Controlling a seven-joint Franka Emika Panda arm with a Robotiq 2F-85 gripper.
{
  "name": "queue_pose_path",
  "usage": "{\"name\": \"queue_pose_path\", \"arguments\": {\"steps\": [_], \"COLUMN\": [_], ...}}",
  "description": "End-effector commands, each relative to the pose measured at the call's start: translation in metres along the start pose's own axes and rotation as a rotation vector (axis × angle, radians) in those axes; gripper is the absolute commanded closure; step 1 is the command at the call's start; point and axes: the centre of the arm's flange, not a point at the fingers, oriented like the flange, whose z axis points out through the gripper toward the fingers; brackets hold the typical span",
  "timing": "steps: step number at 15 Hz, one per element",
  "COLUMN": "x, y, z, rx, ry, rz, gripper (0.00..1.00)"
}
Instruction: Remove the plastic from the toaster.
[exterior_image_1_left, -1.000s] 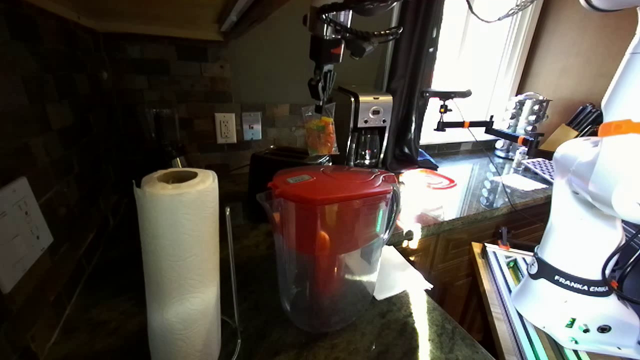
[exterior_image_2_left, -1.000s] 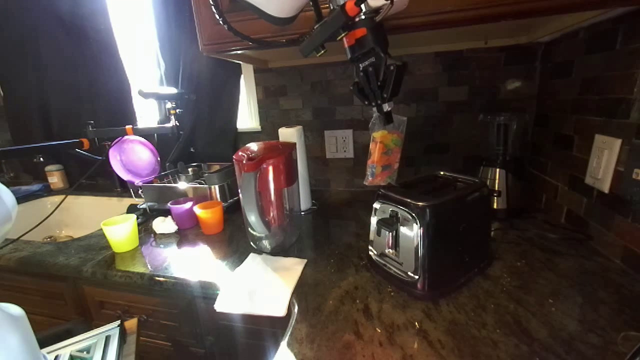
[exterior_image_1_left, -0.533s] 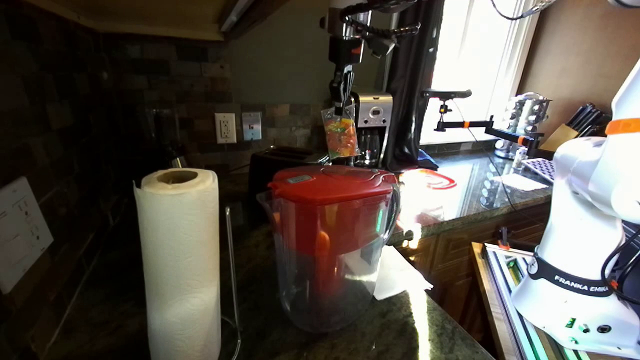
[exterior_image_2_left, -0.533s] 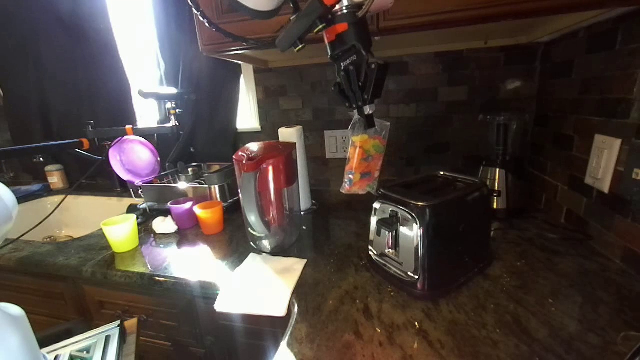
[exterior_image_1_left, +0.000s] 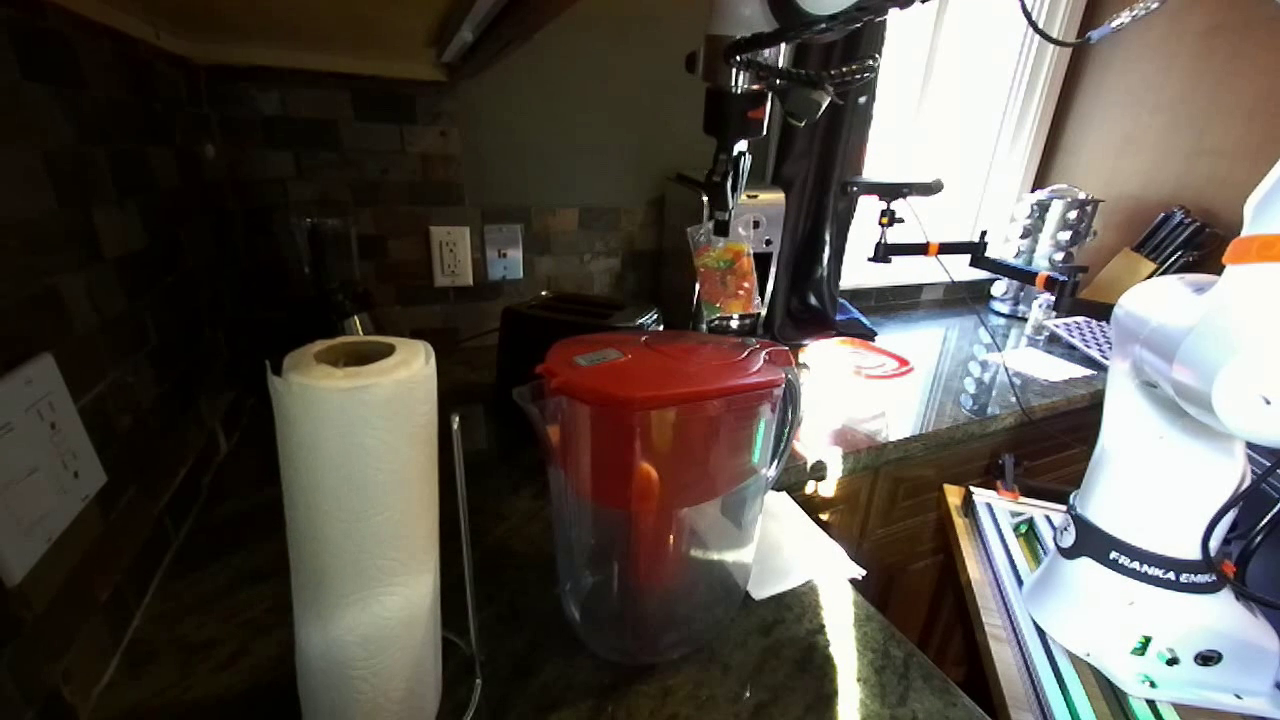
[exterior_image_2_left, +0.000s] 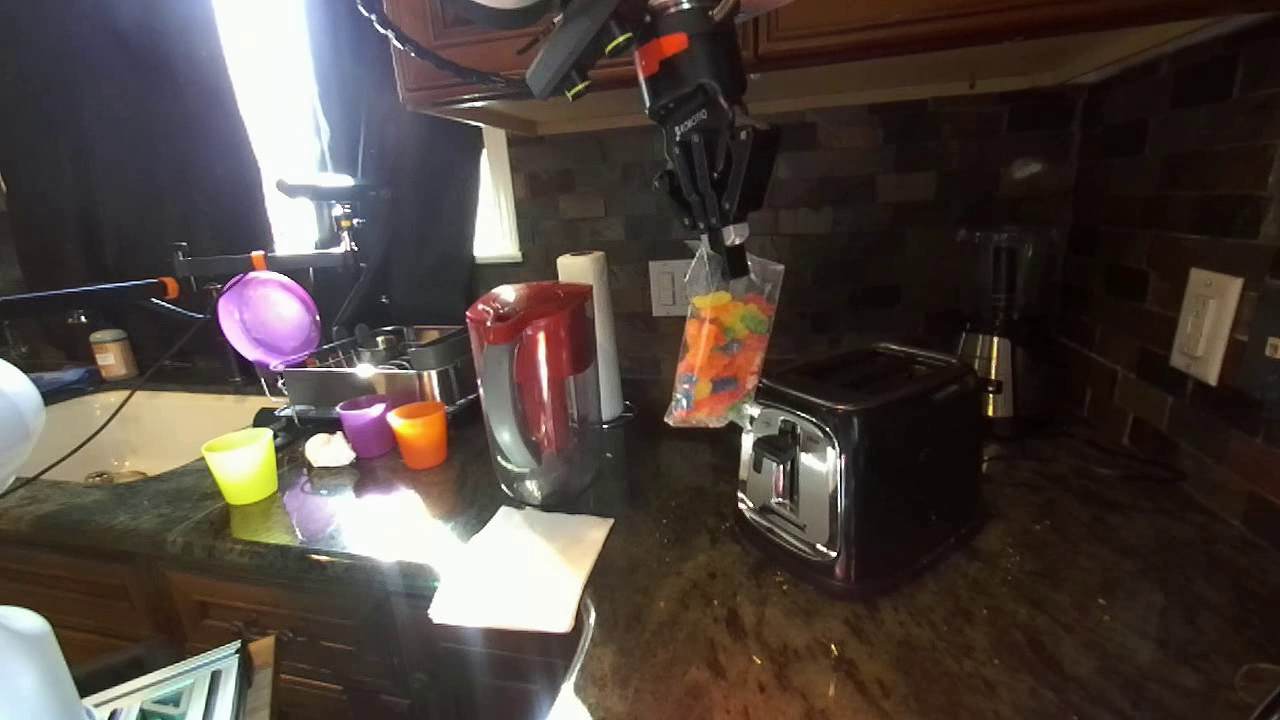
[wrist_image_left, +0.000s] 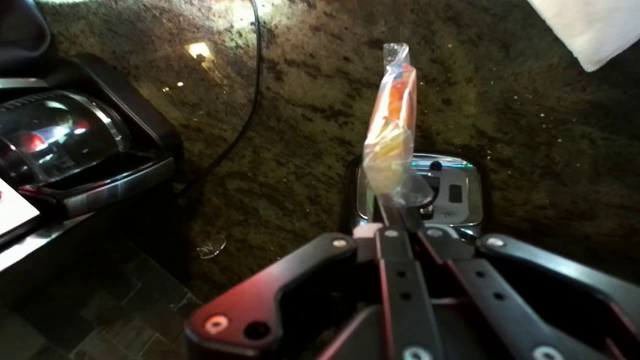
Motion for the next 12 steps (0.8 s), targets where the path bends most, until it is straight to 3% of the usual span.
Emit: {"name": "queue_pose_path", "arguments": {"steps": [1,5,12], "x": [-0.018,-0.013,-0.004], "y": [0.024,0.046,0.070], "z": [0.018,0.040,0.088], "rx": [-0.005,0.004,0.031], "ry": [0.000,0.027,0.051], "rz": [0.043,0.152,0.234], "gripper": [1.00,1.00,1.00]}}
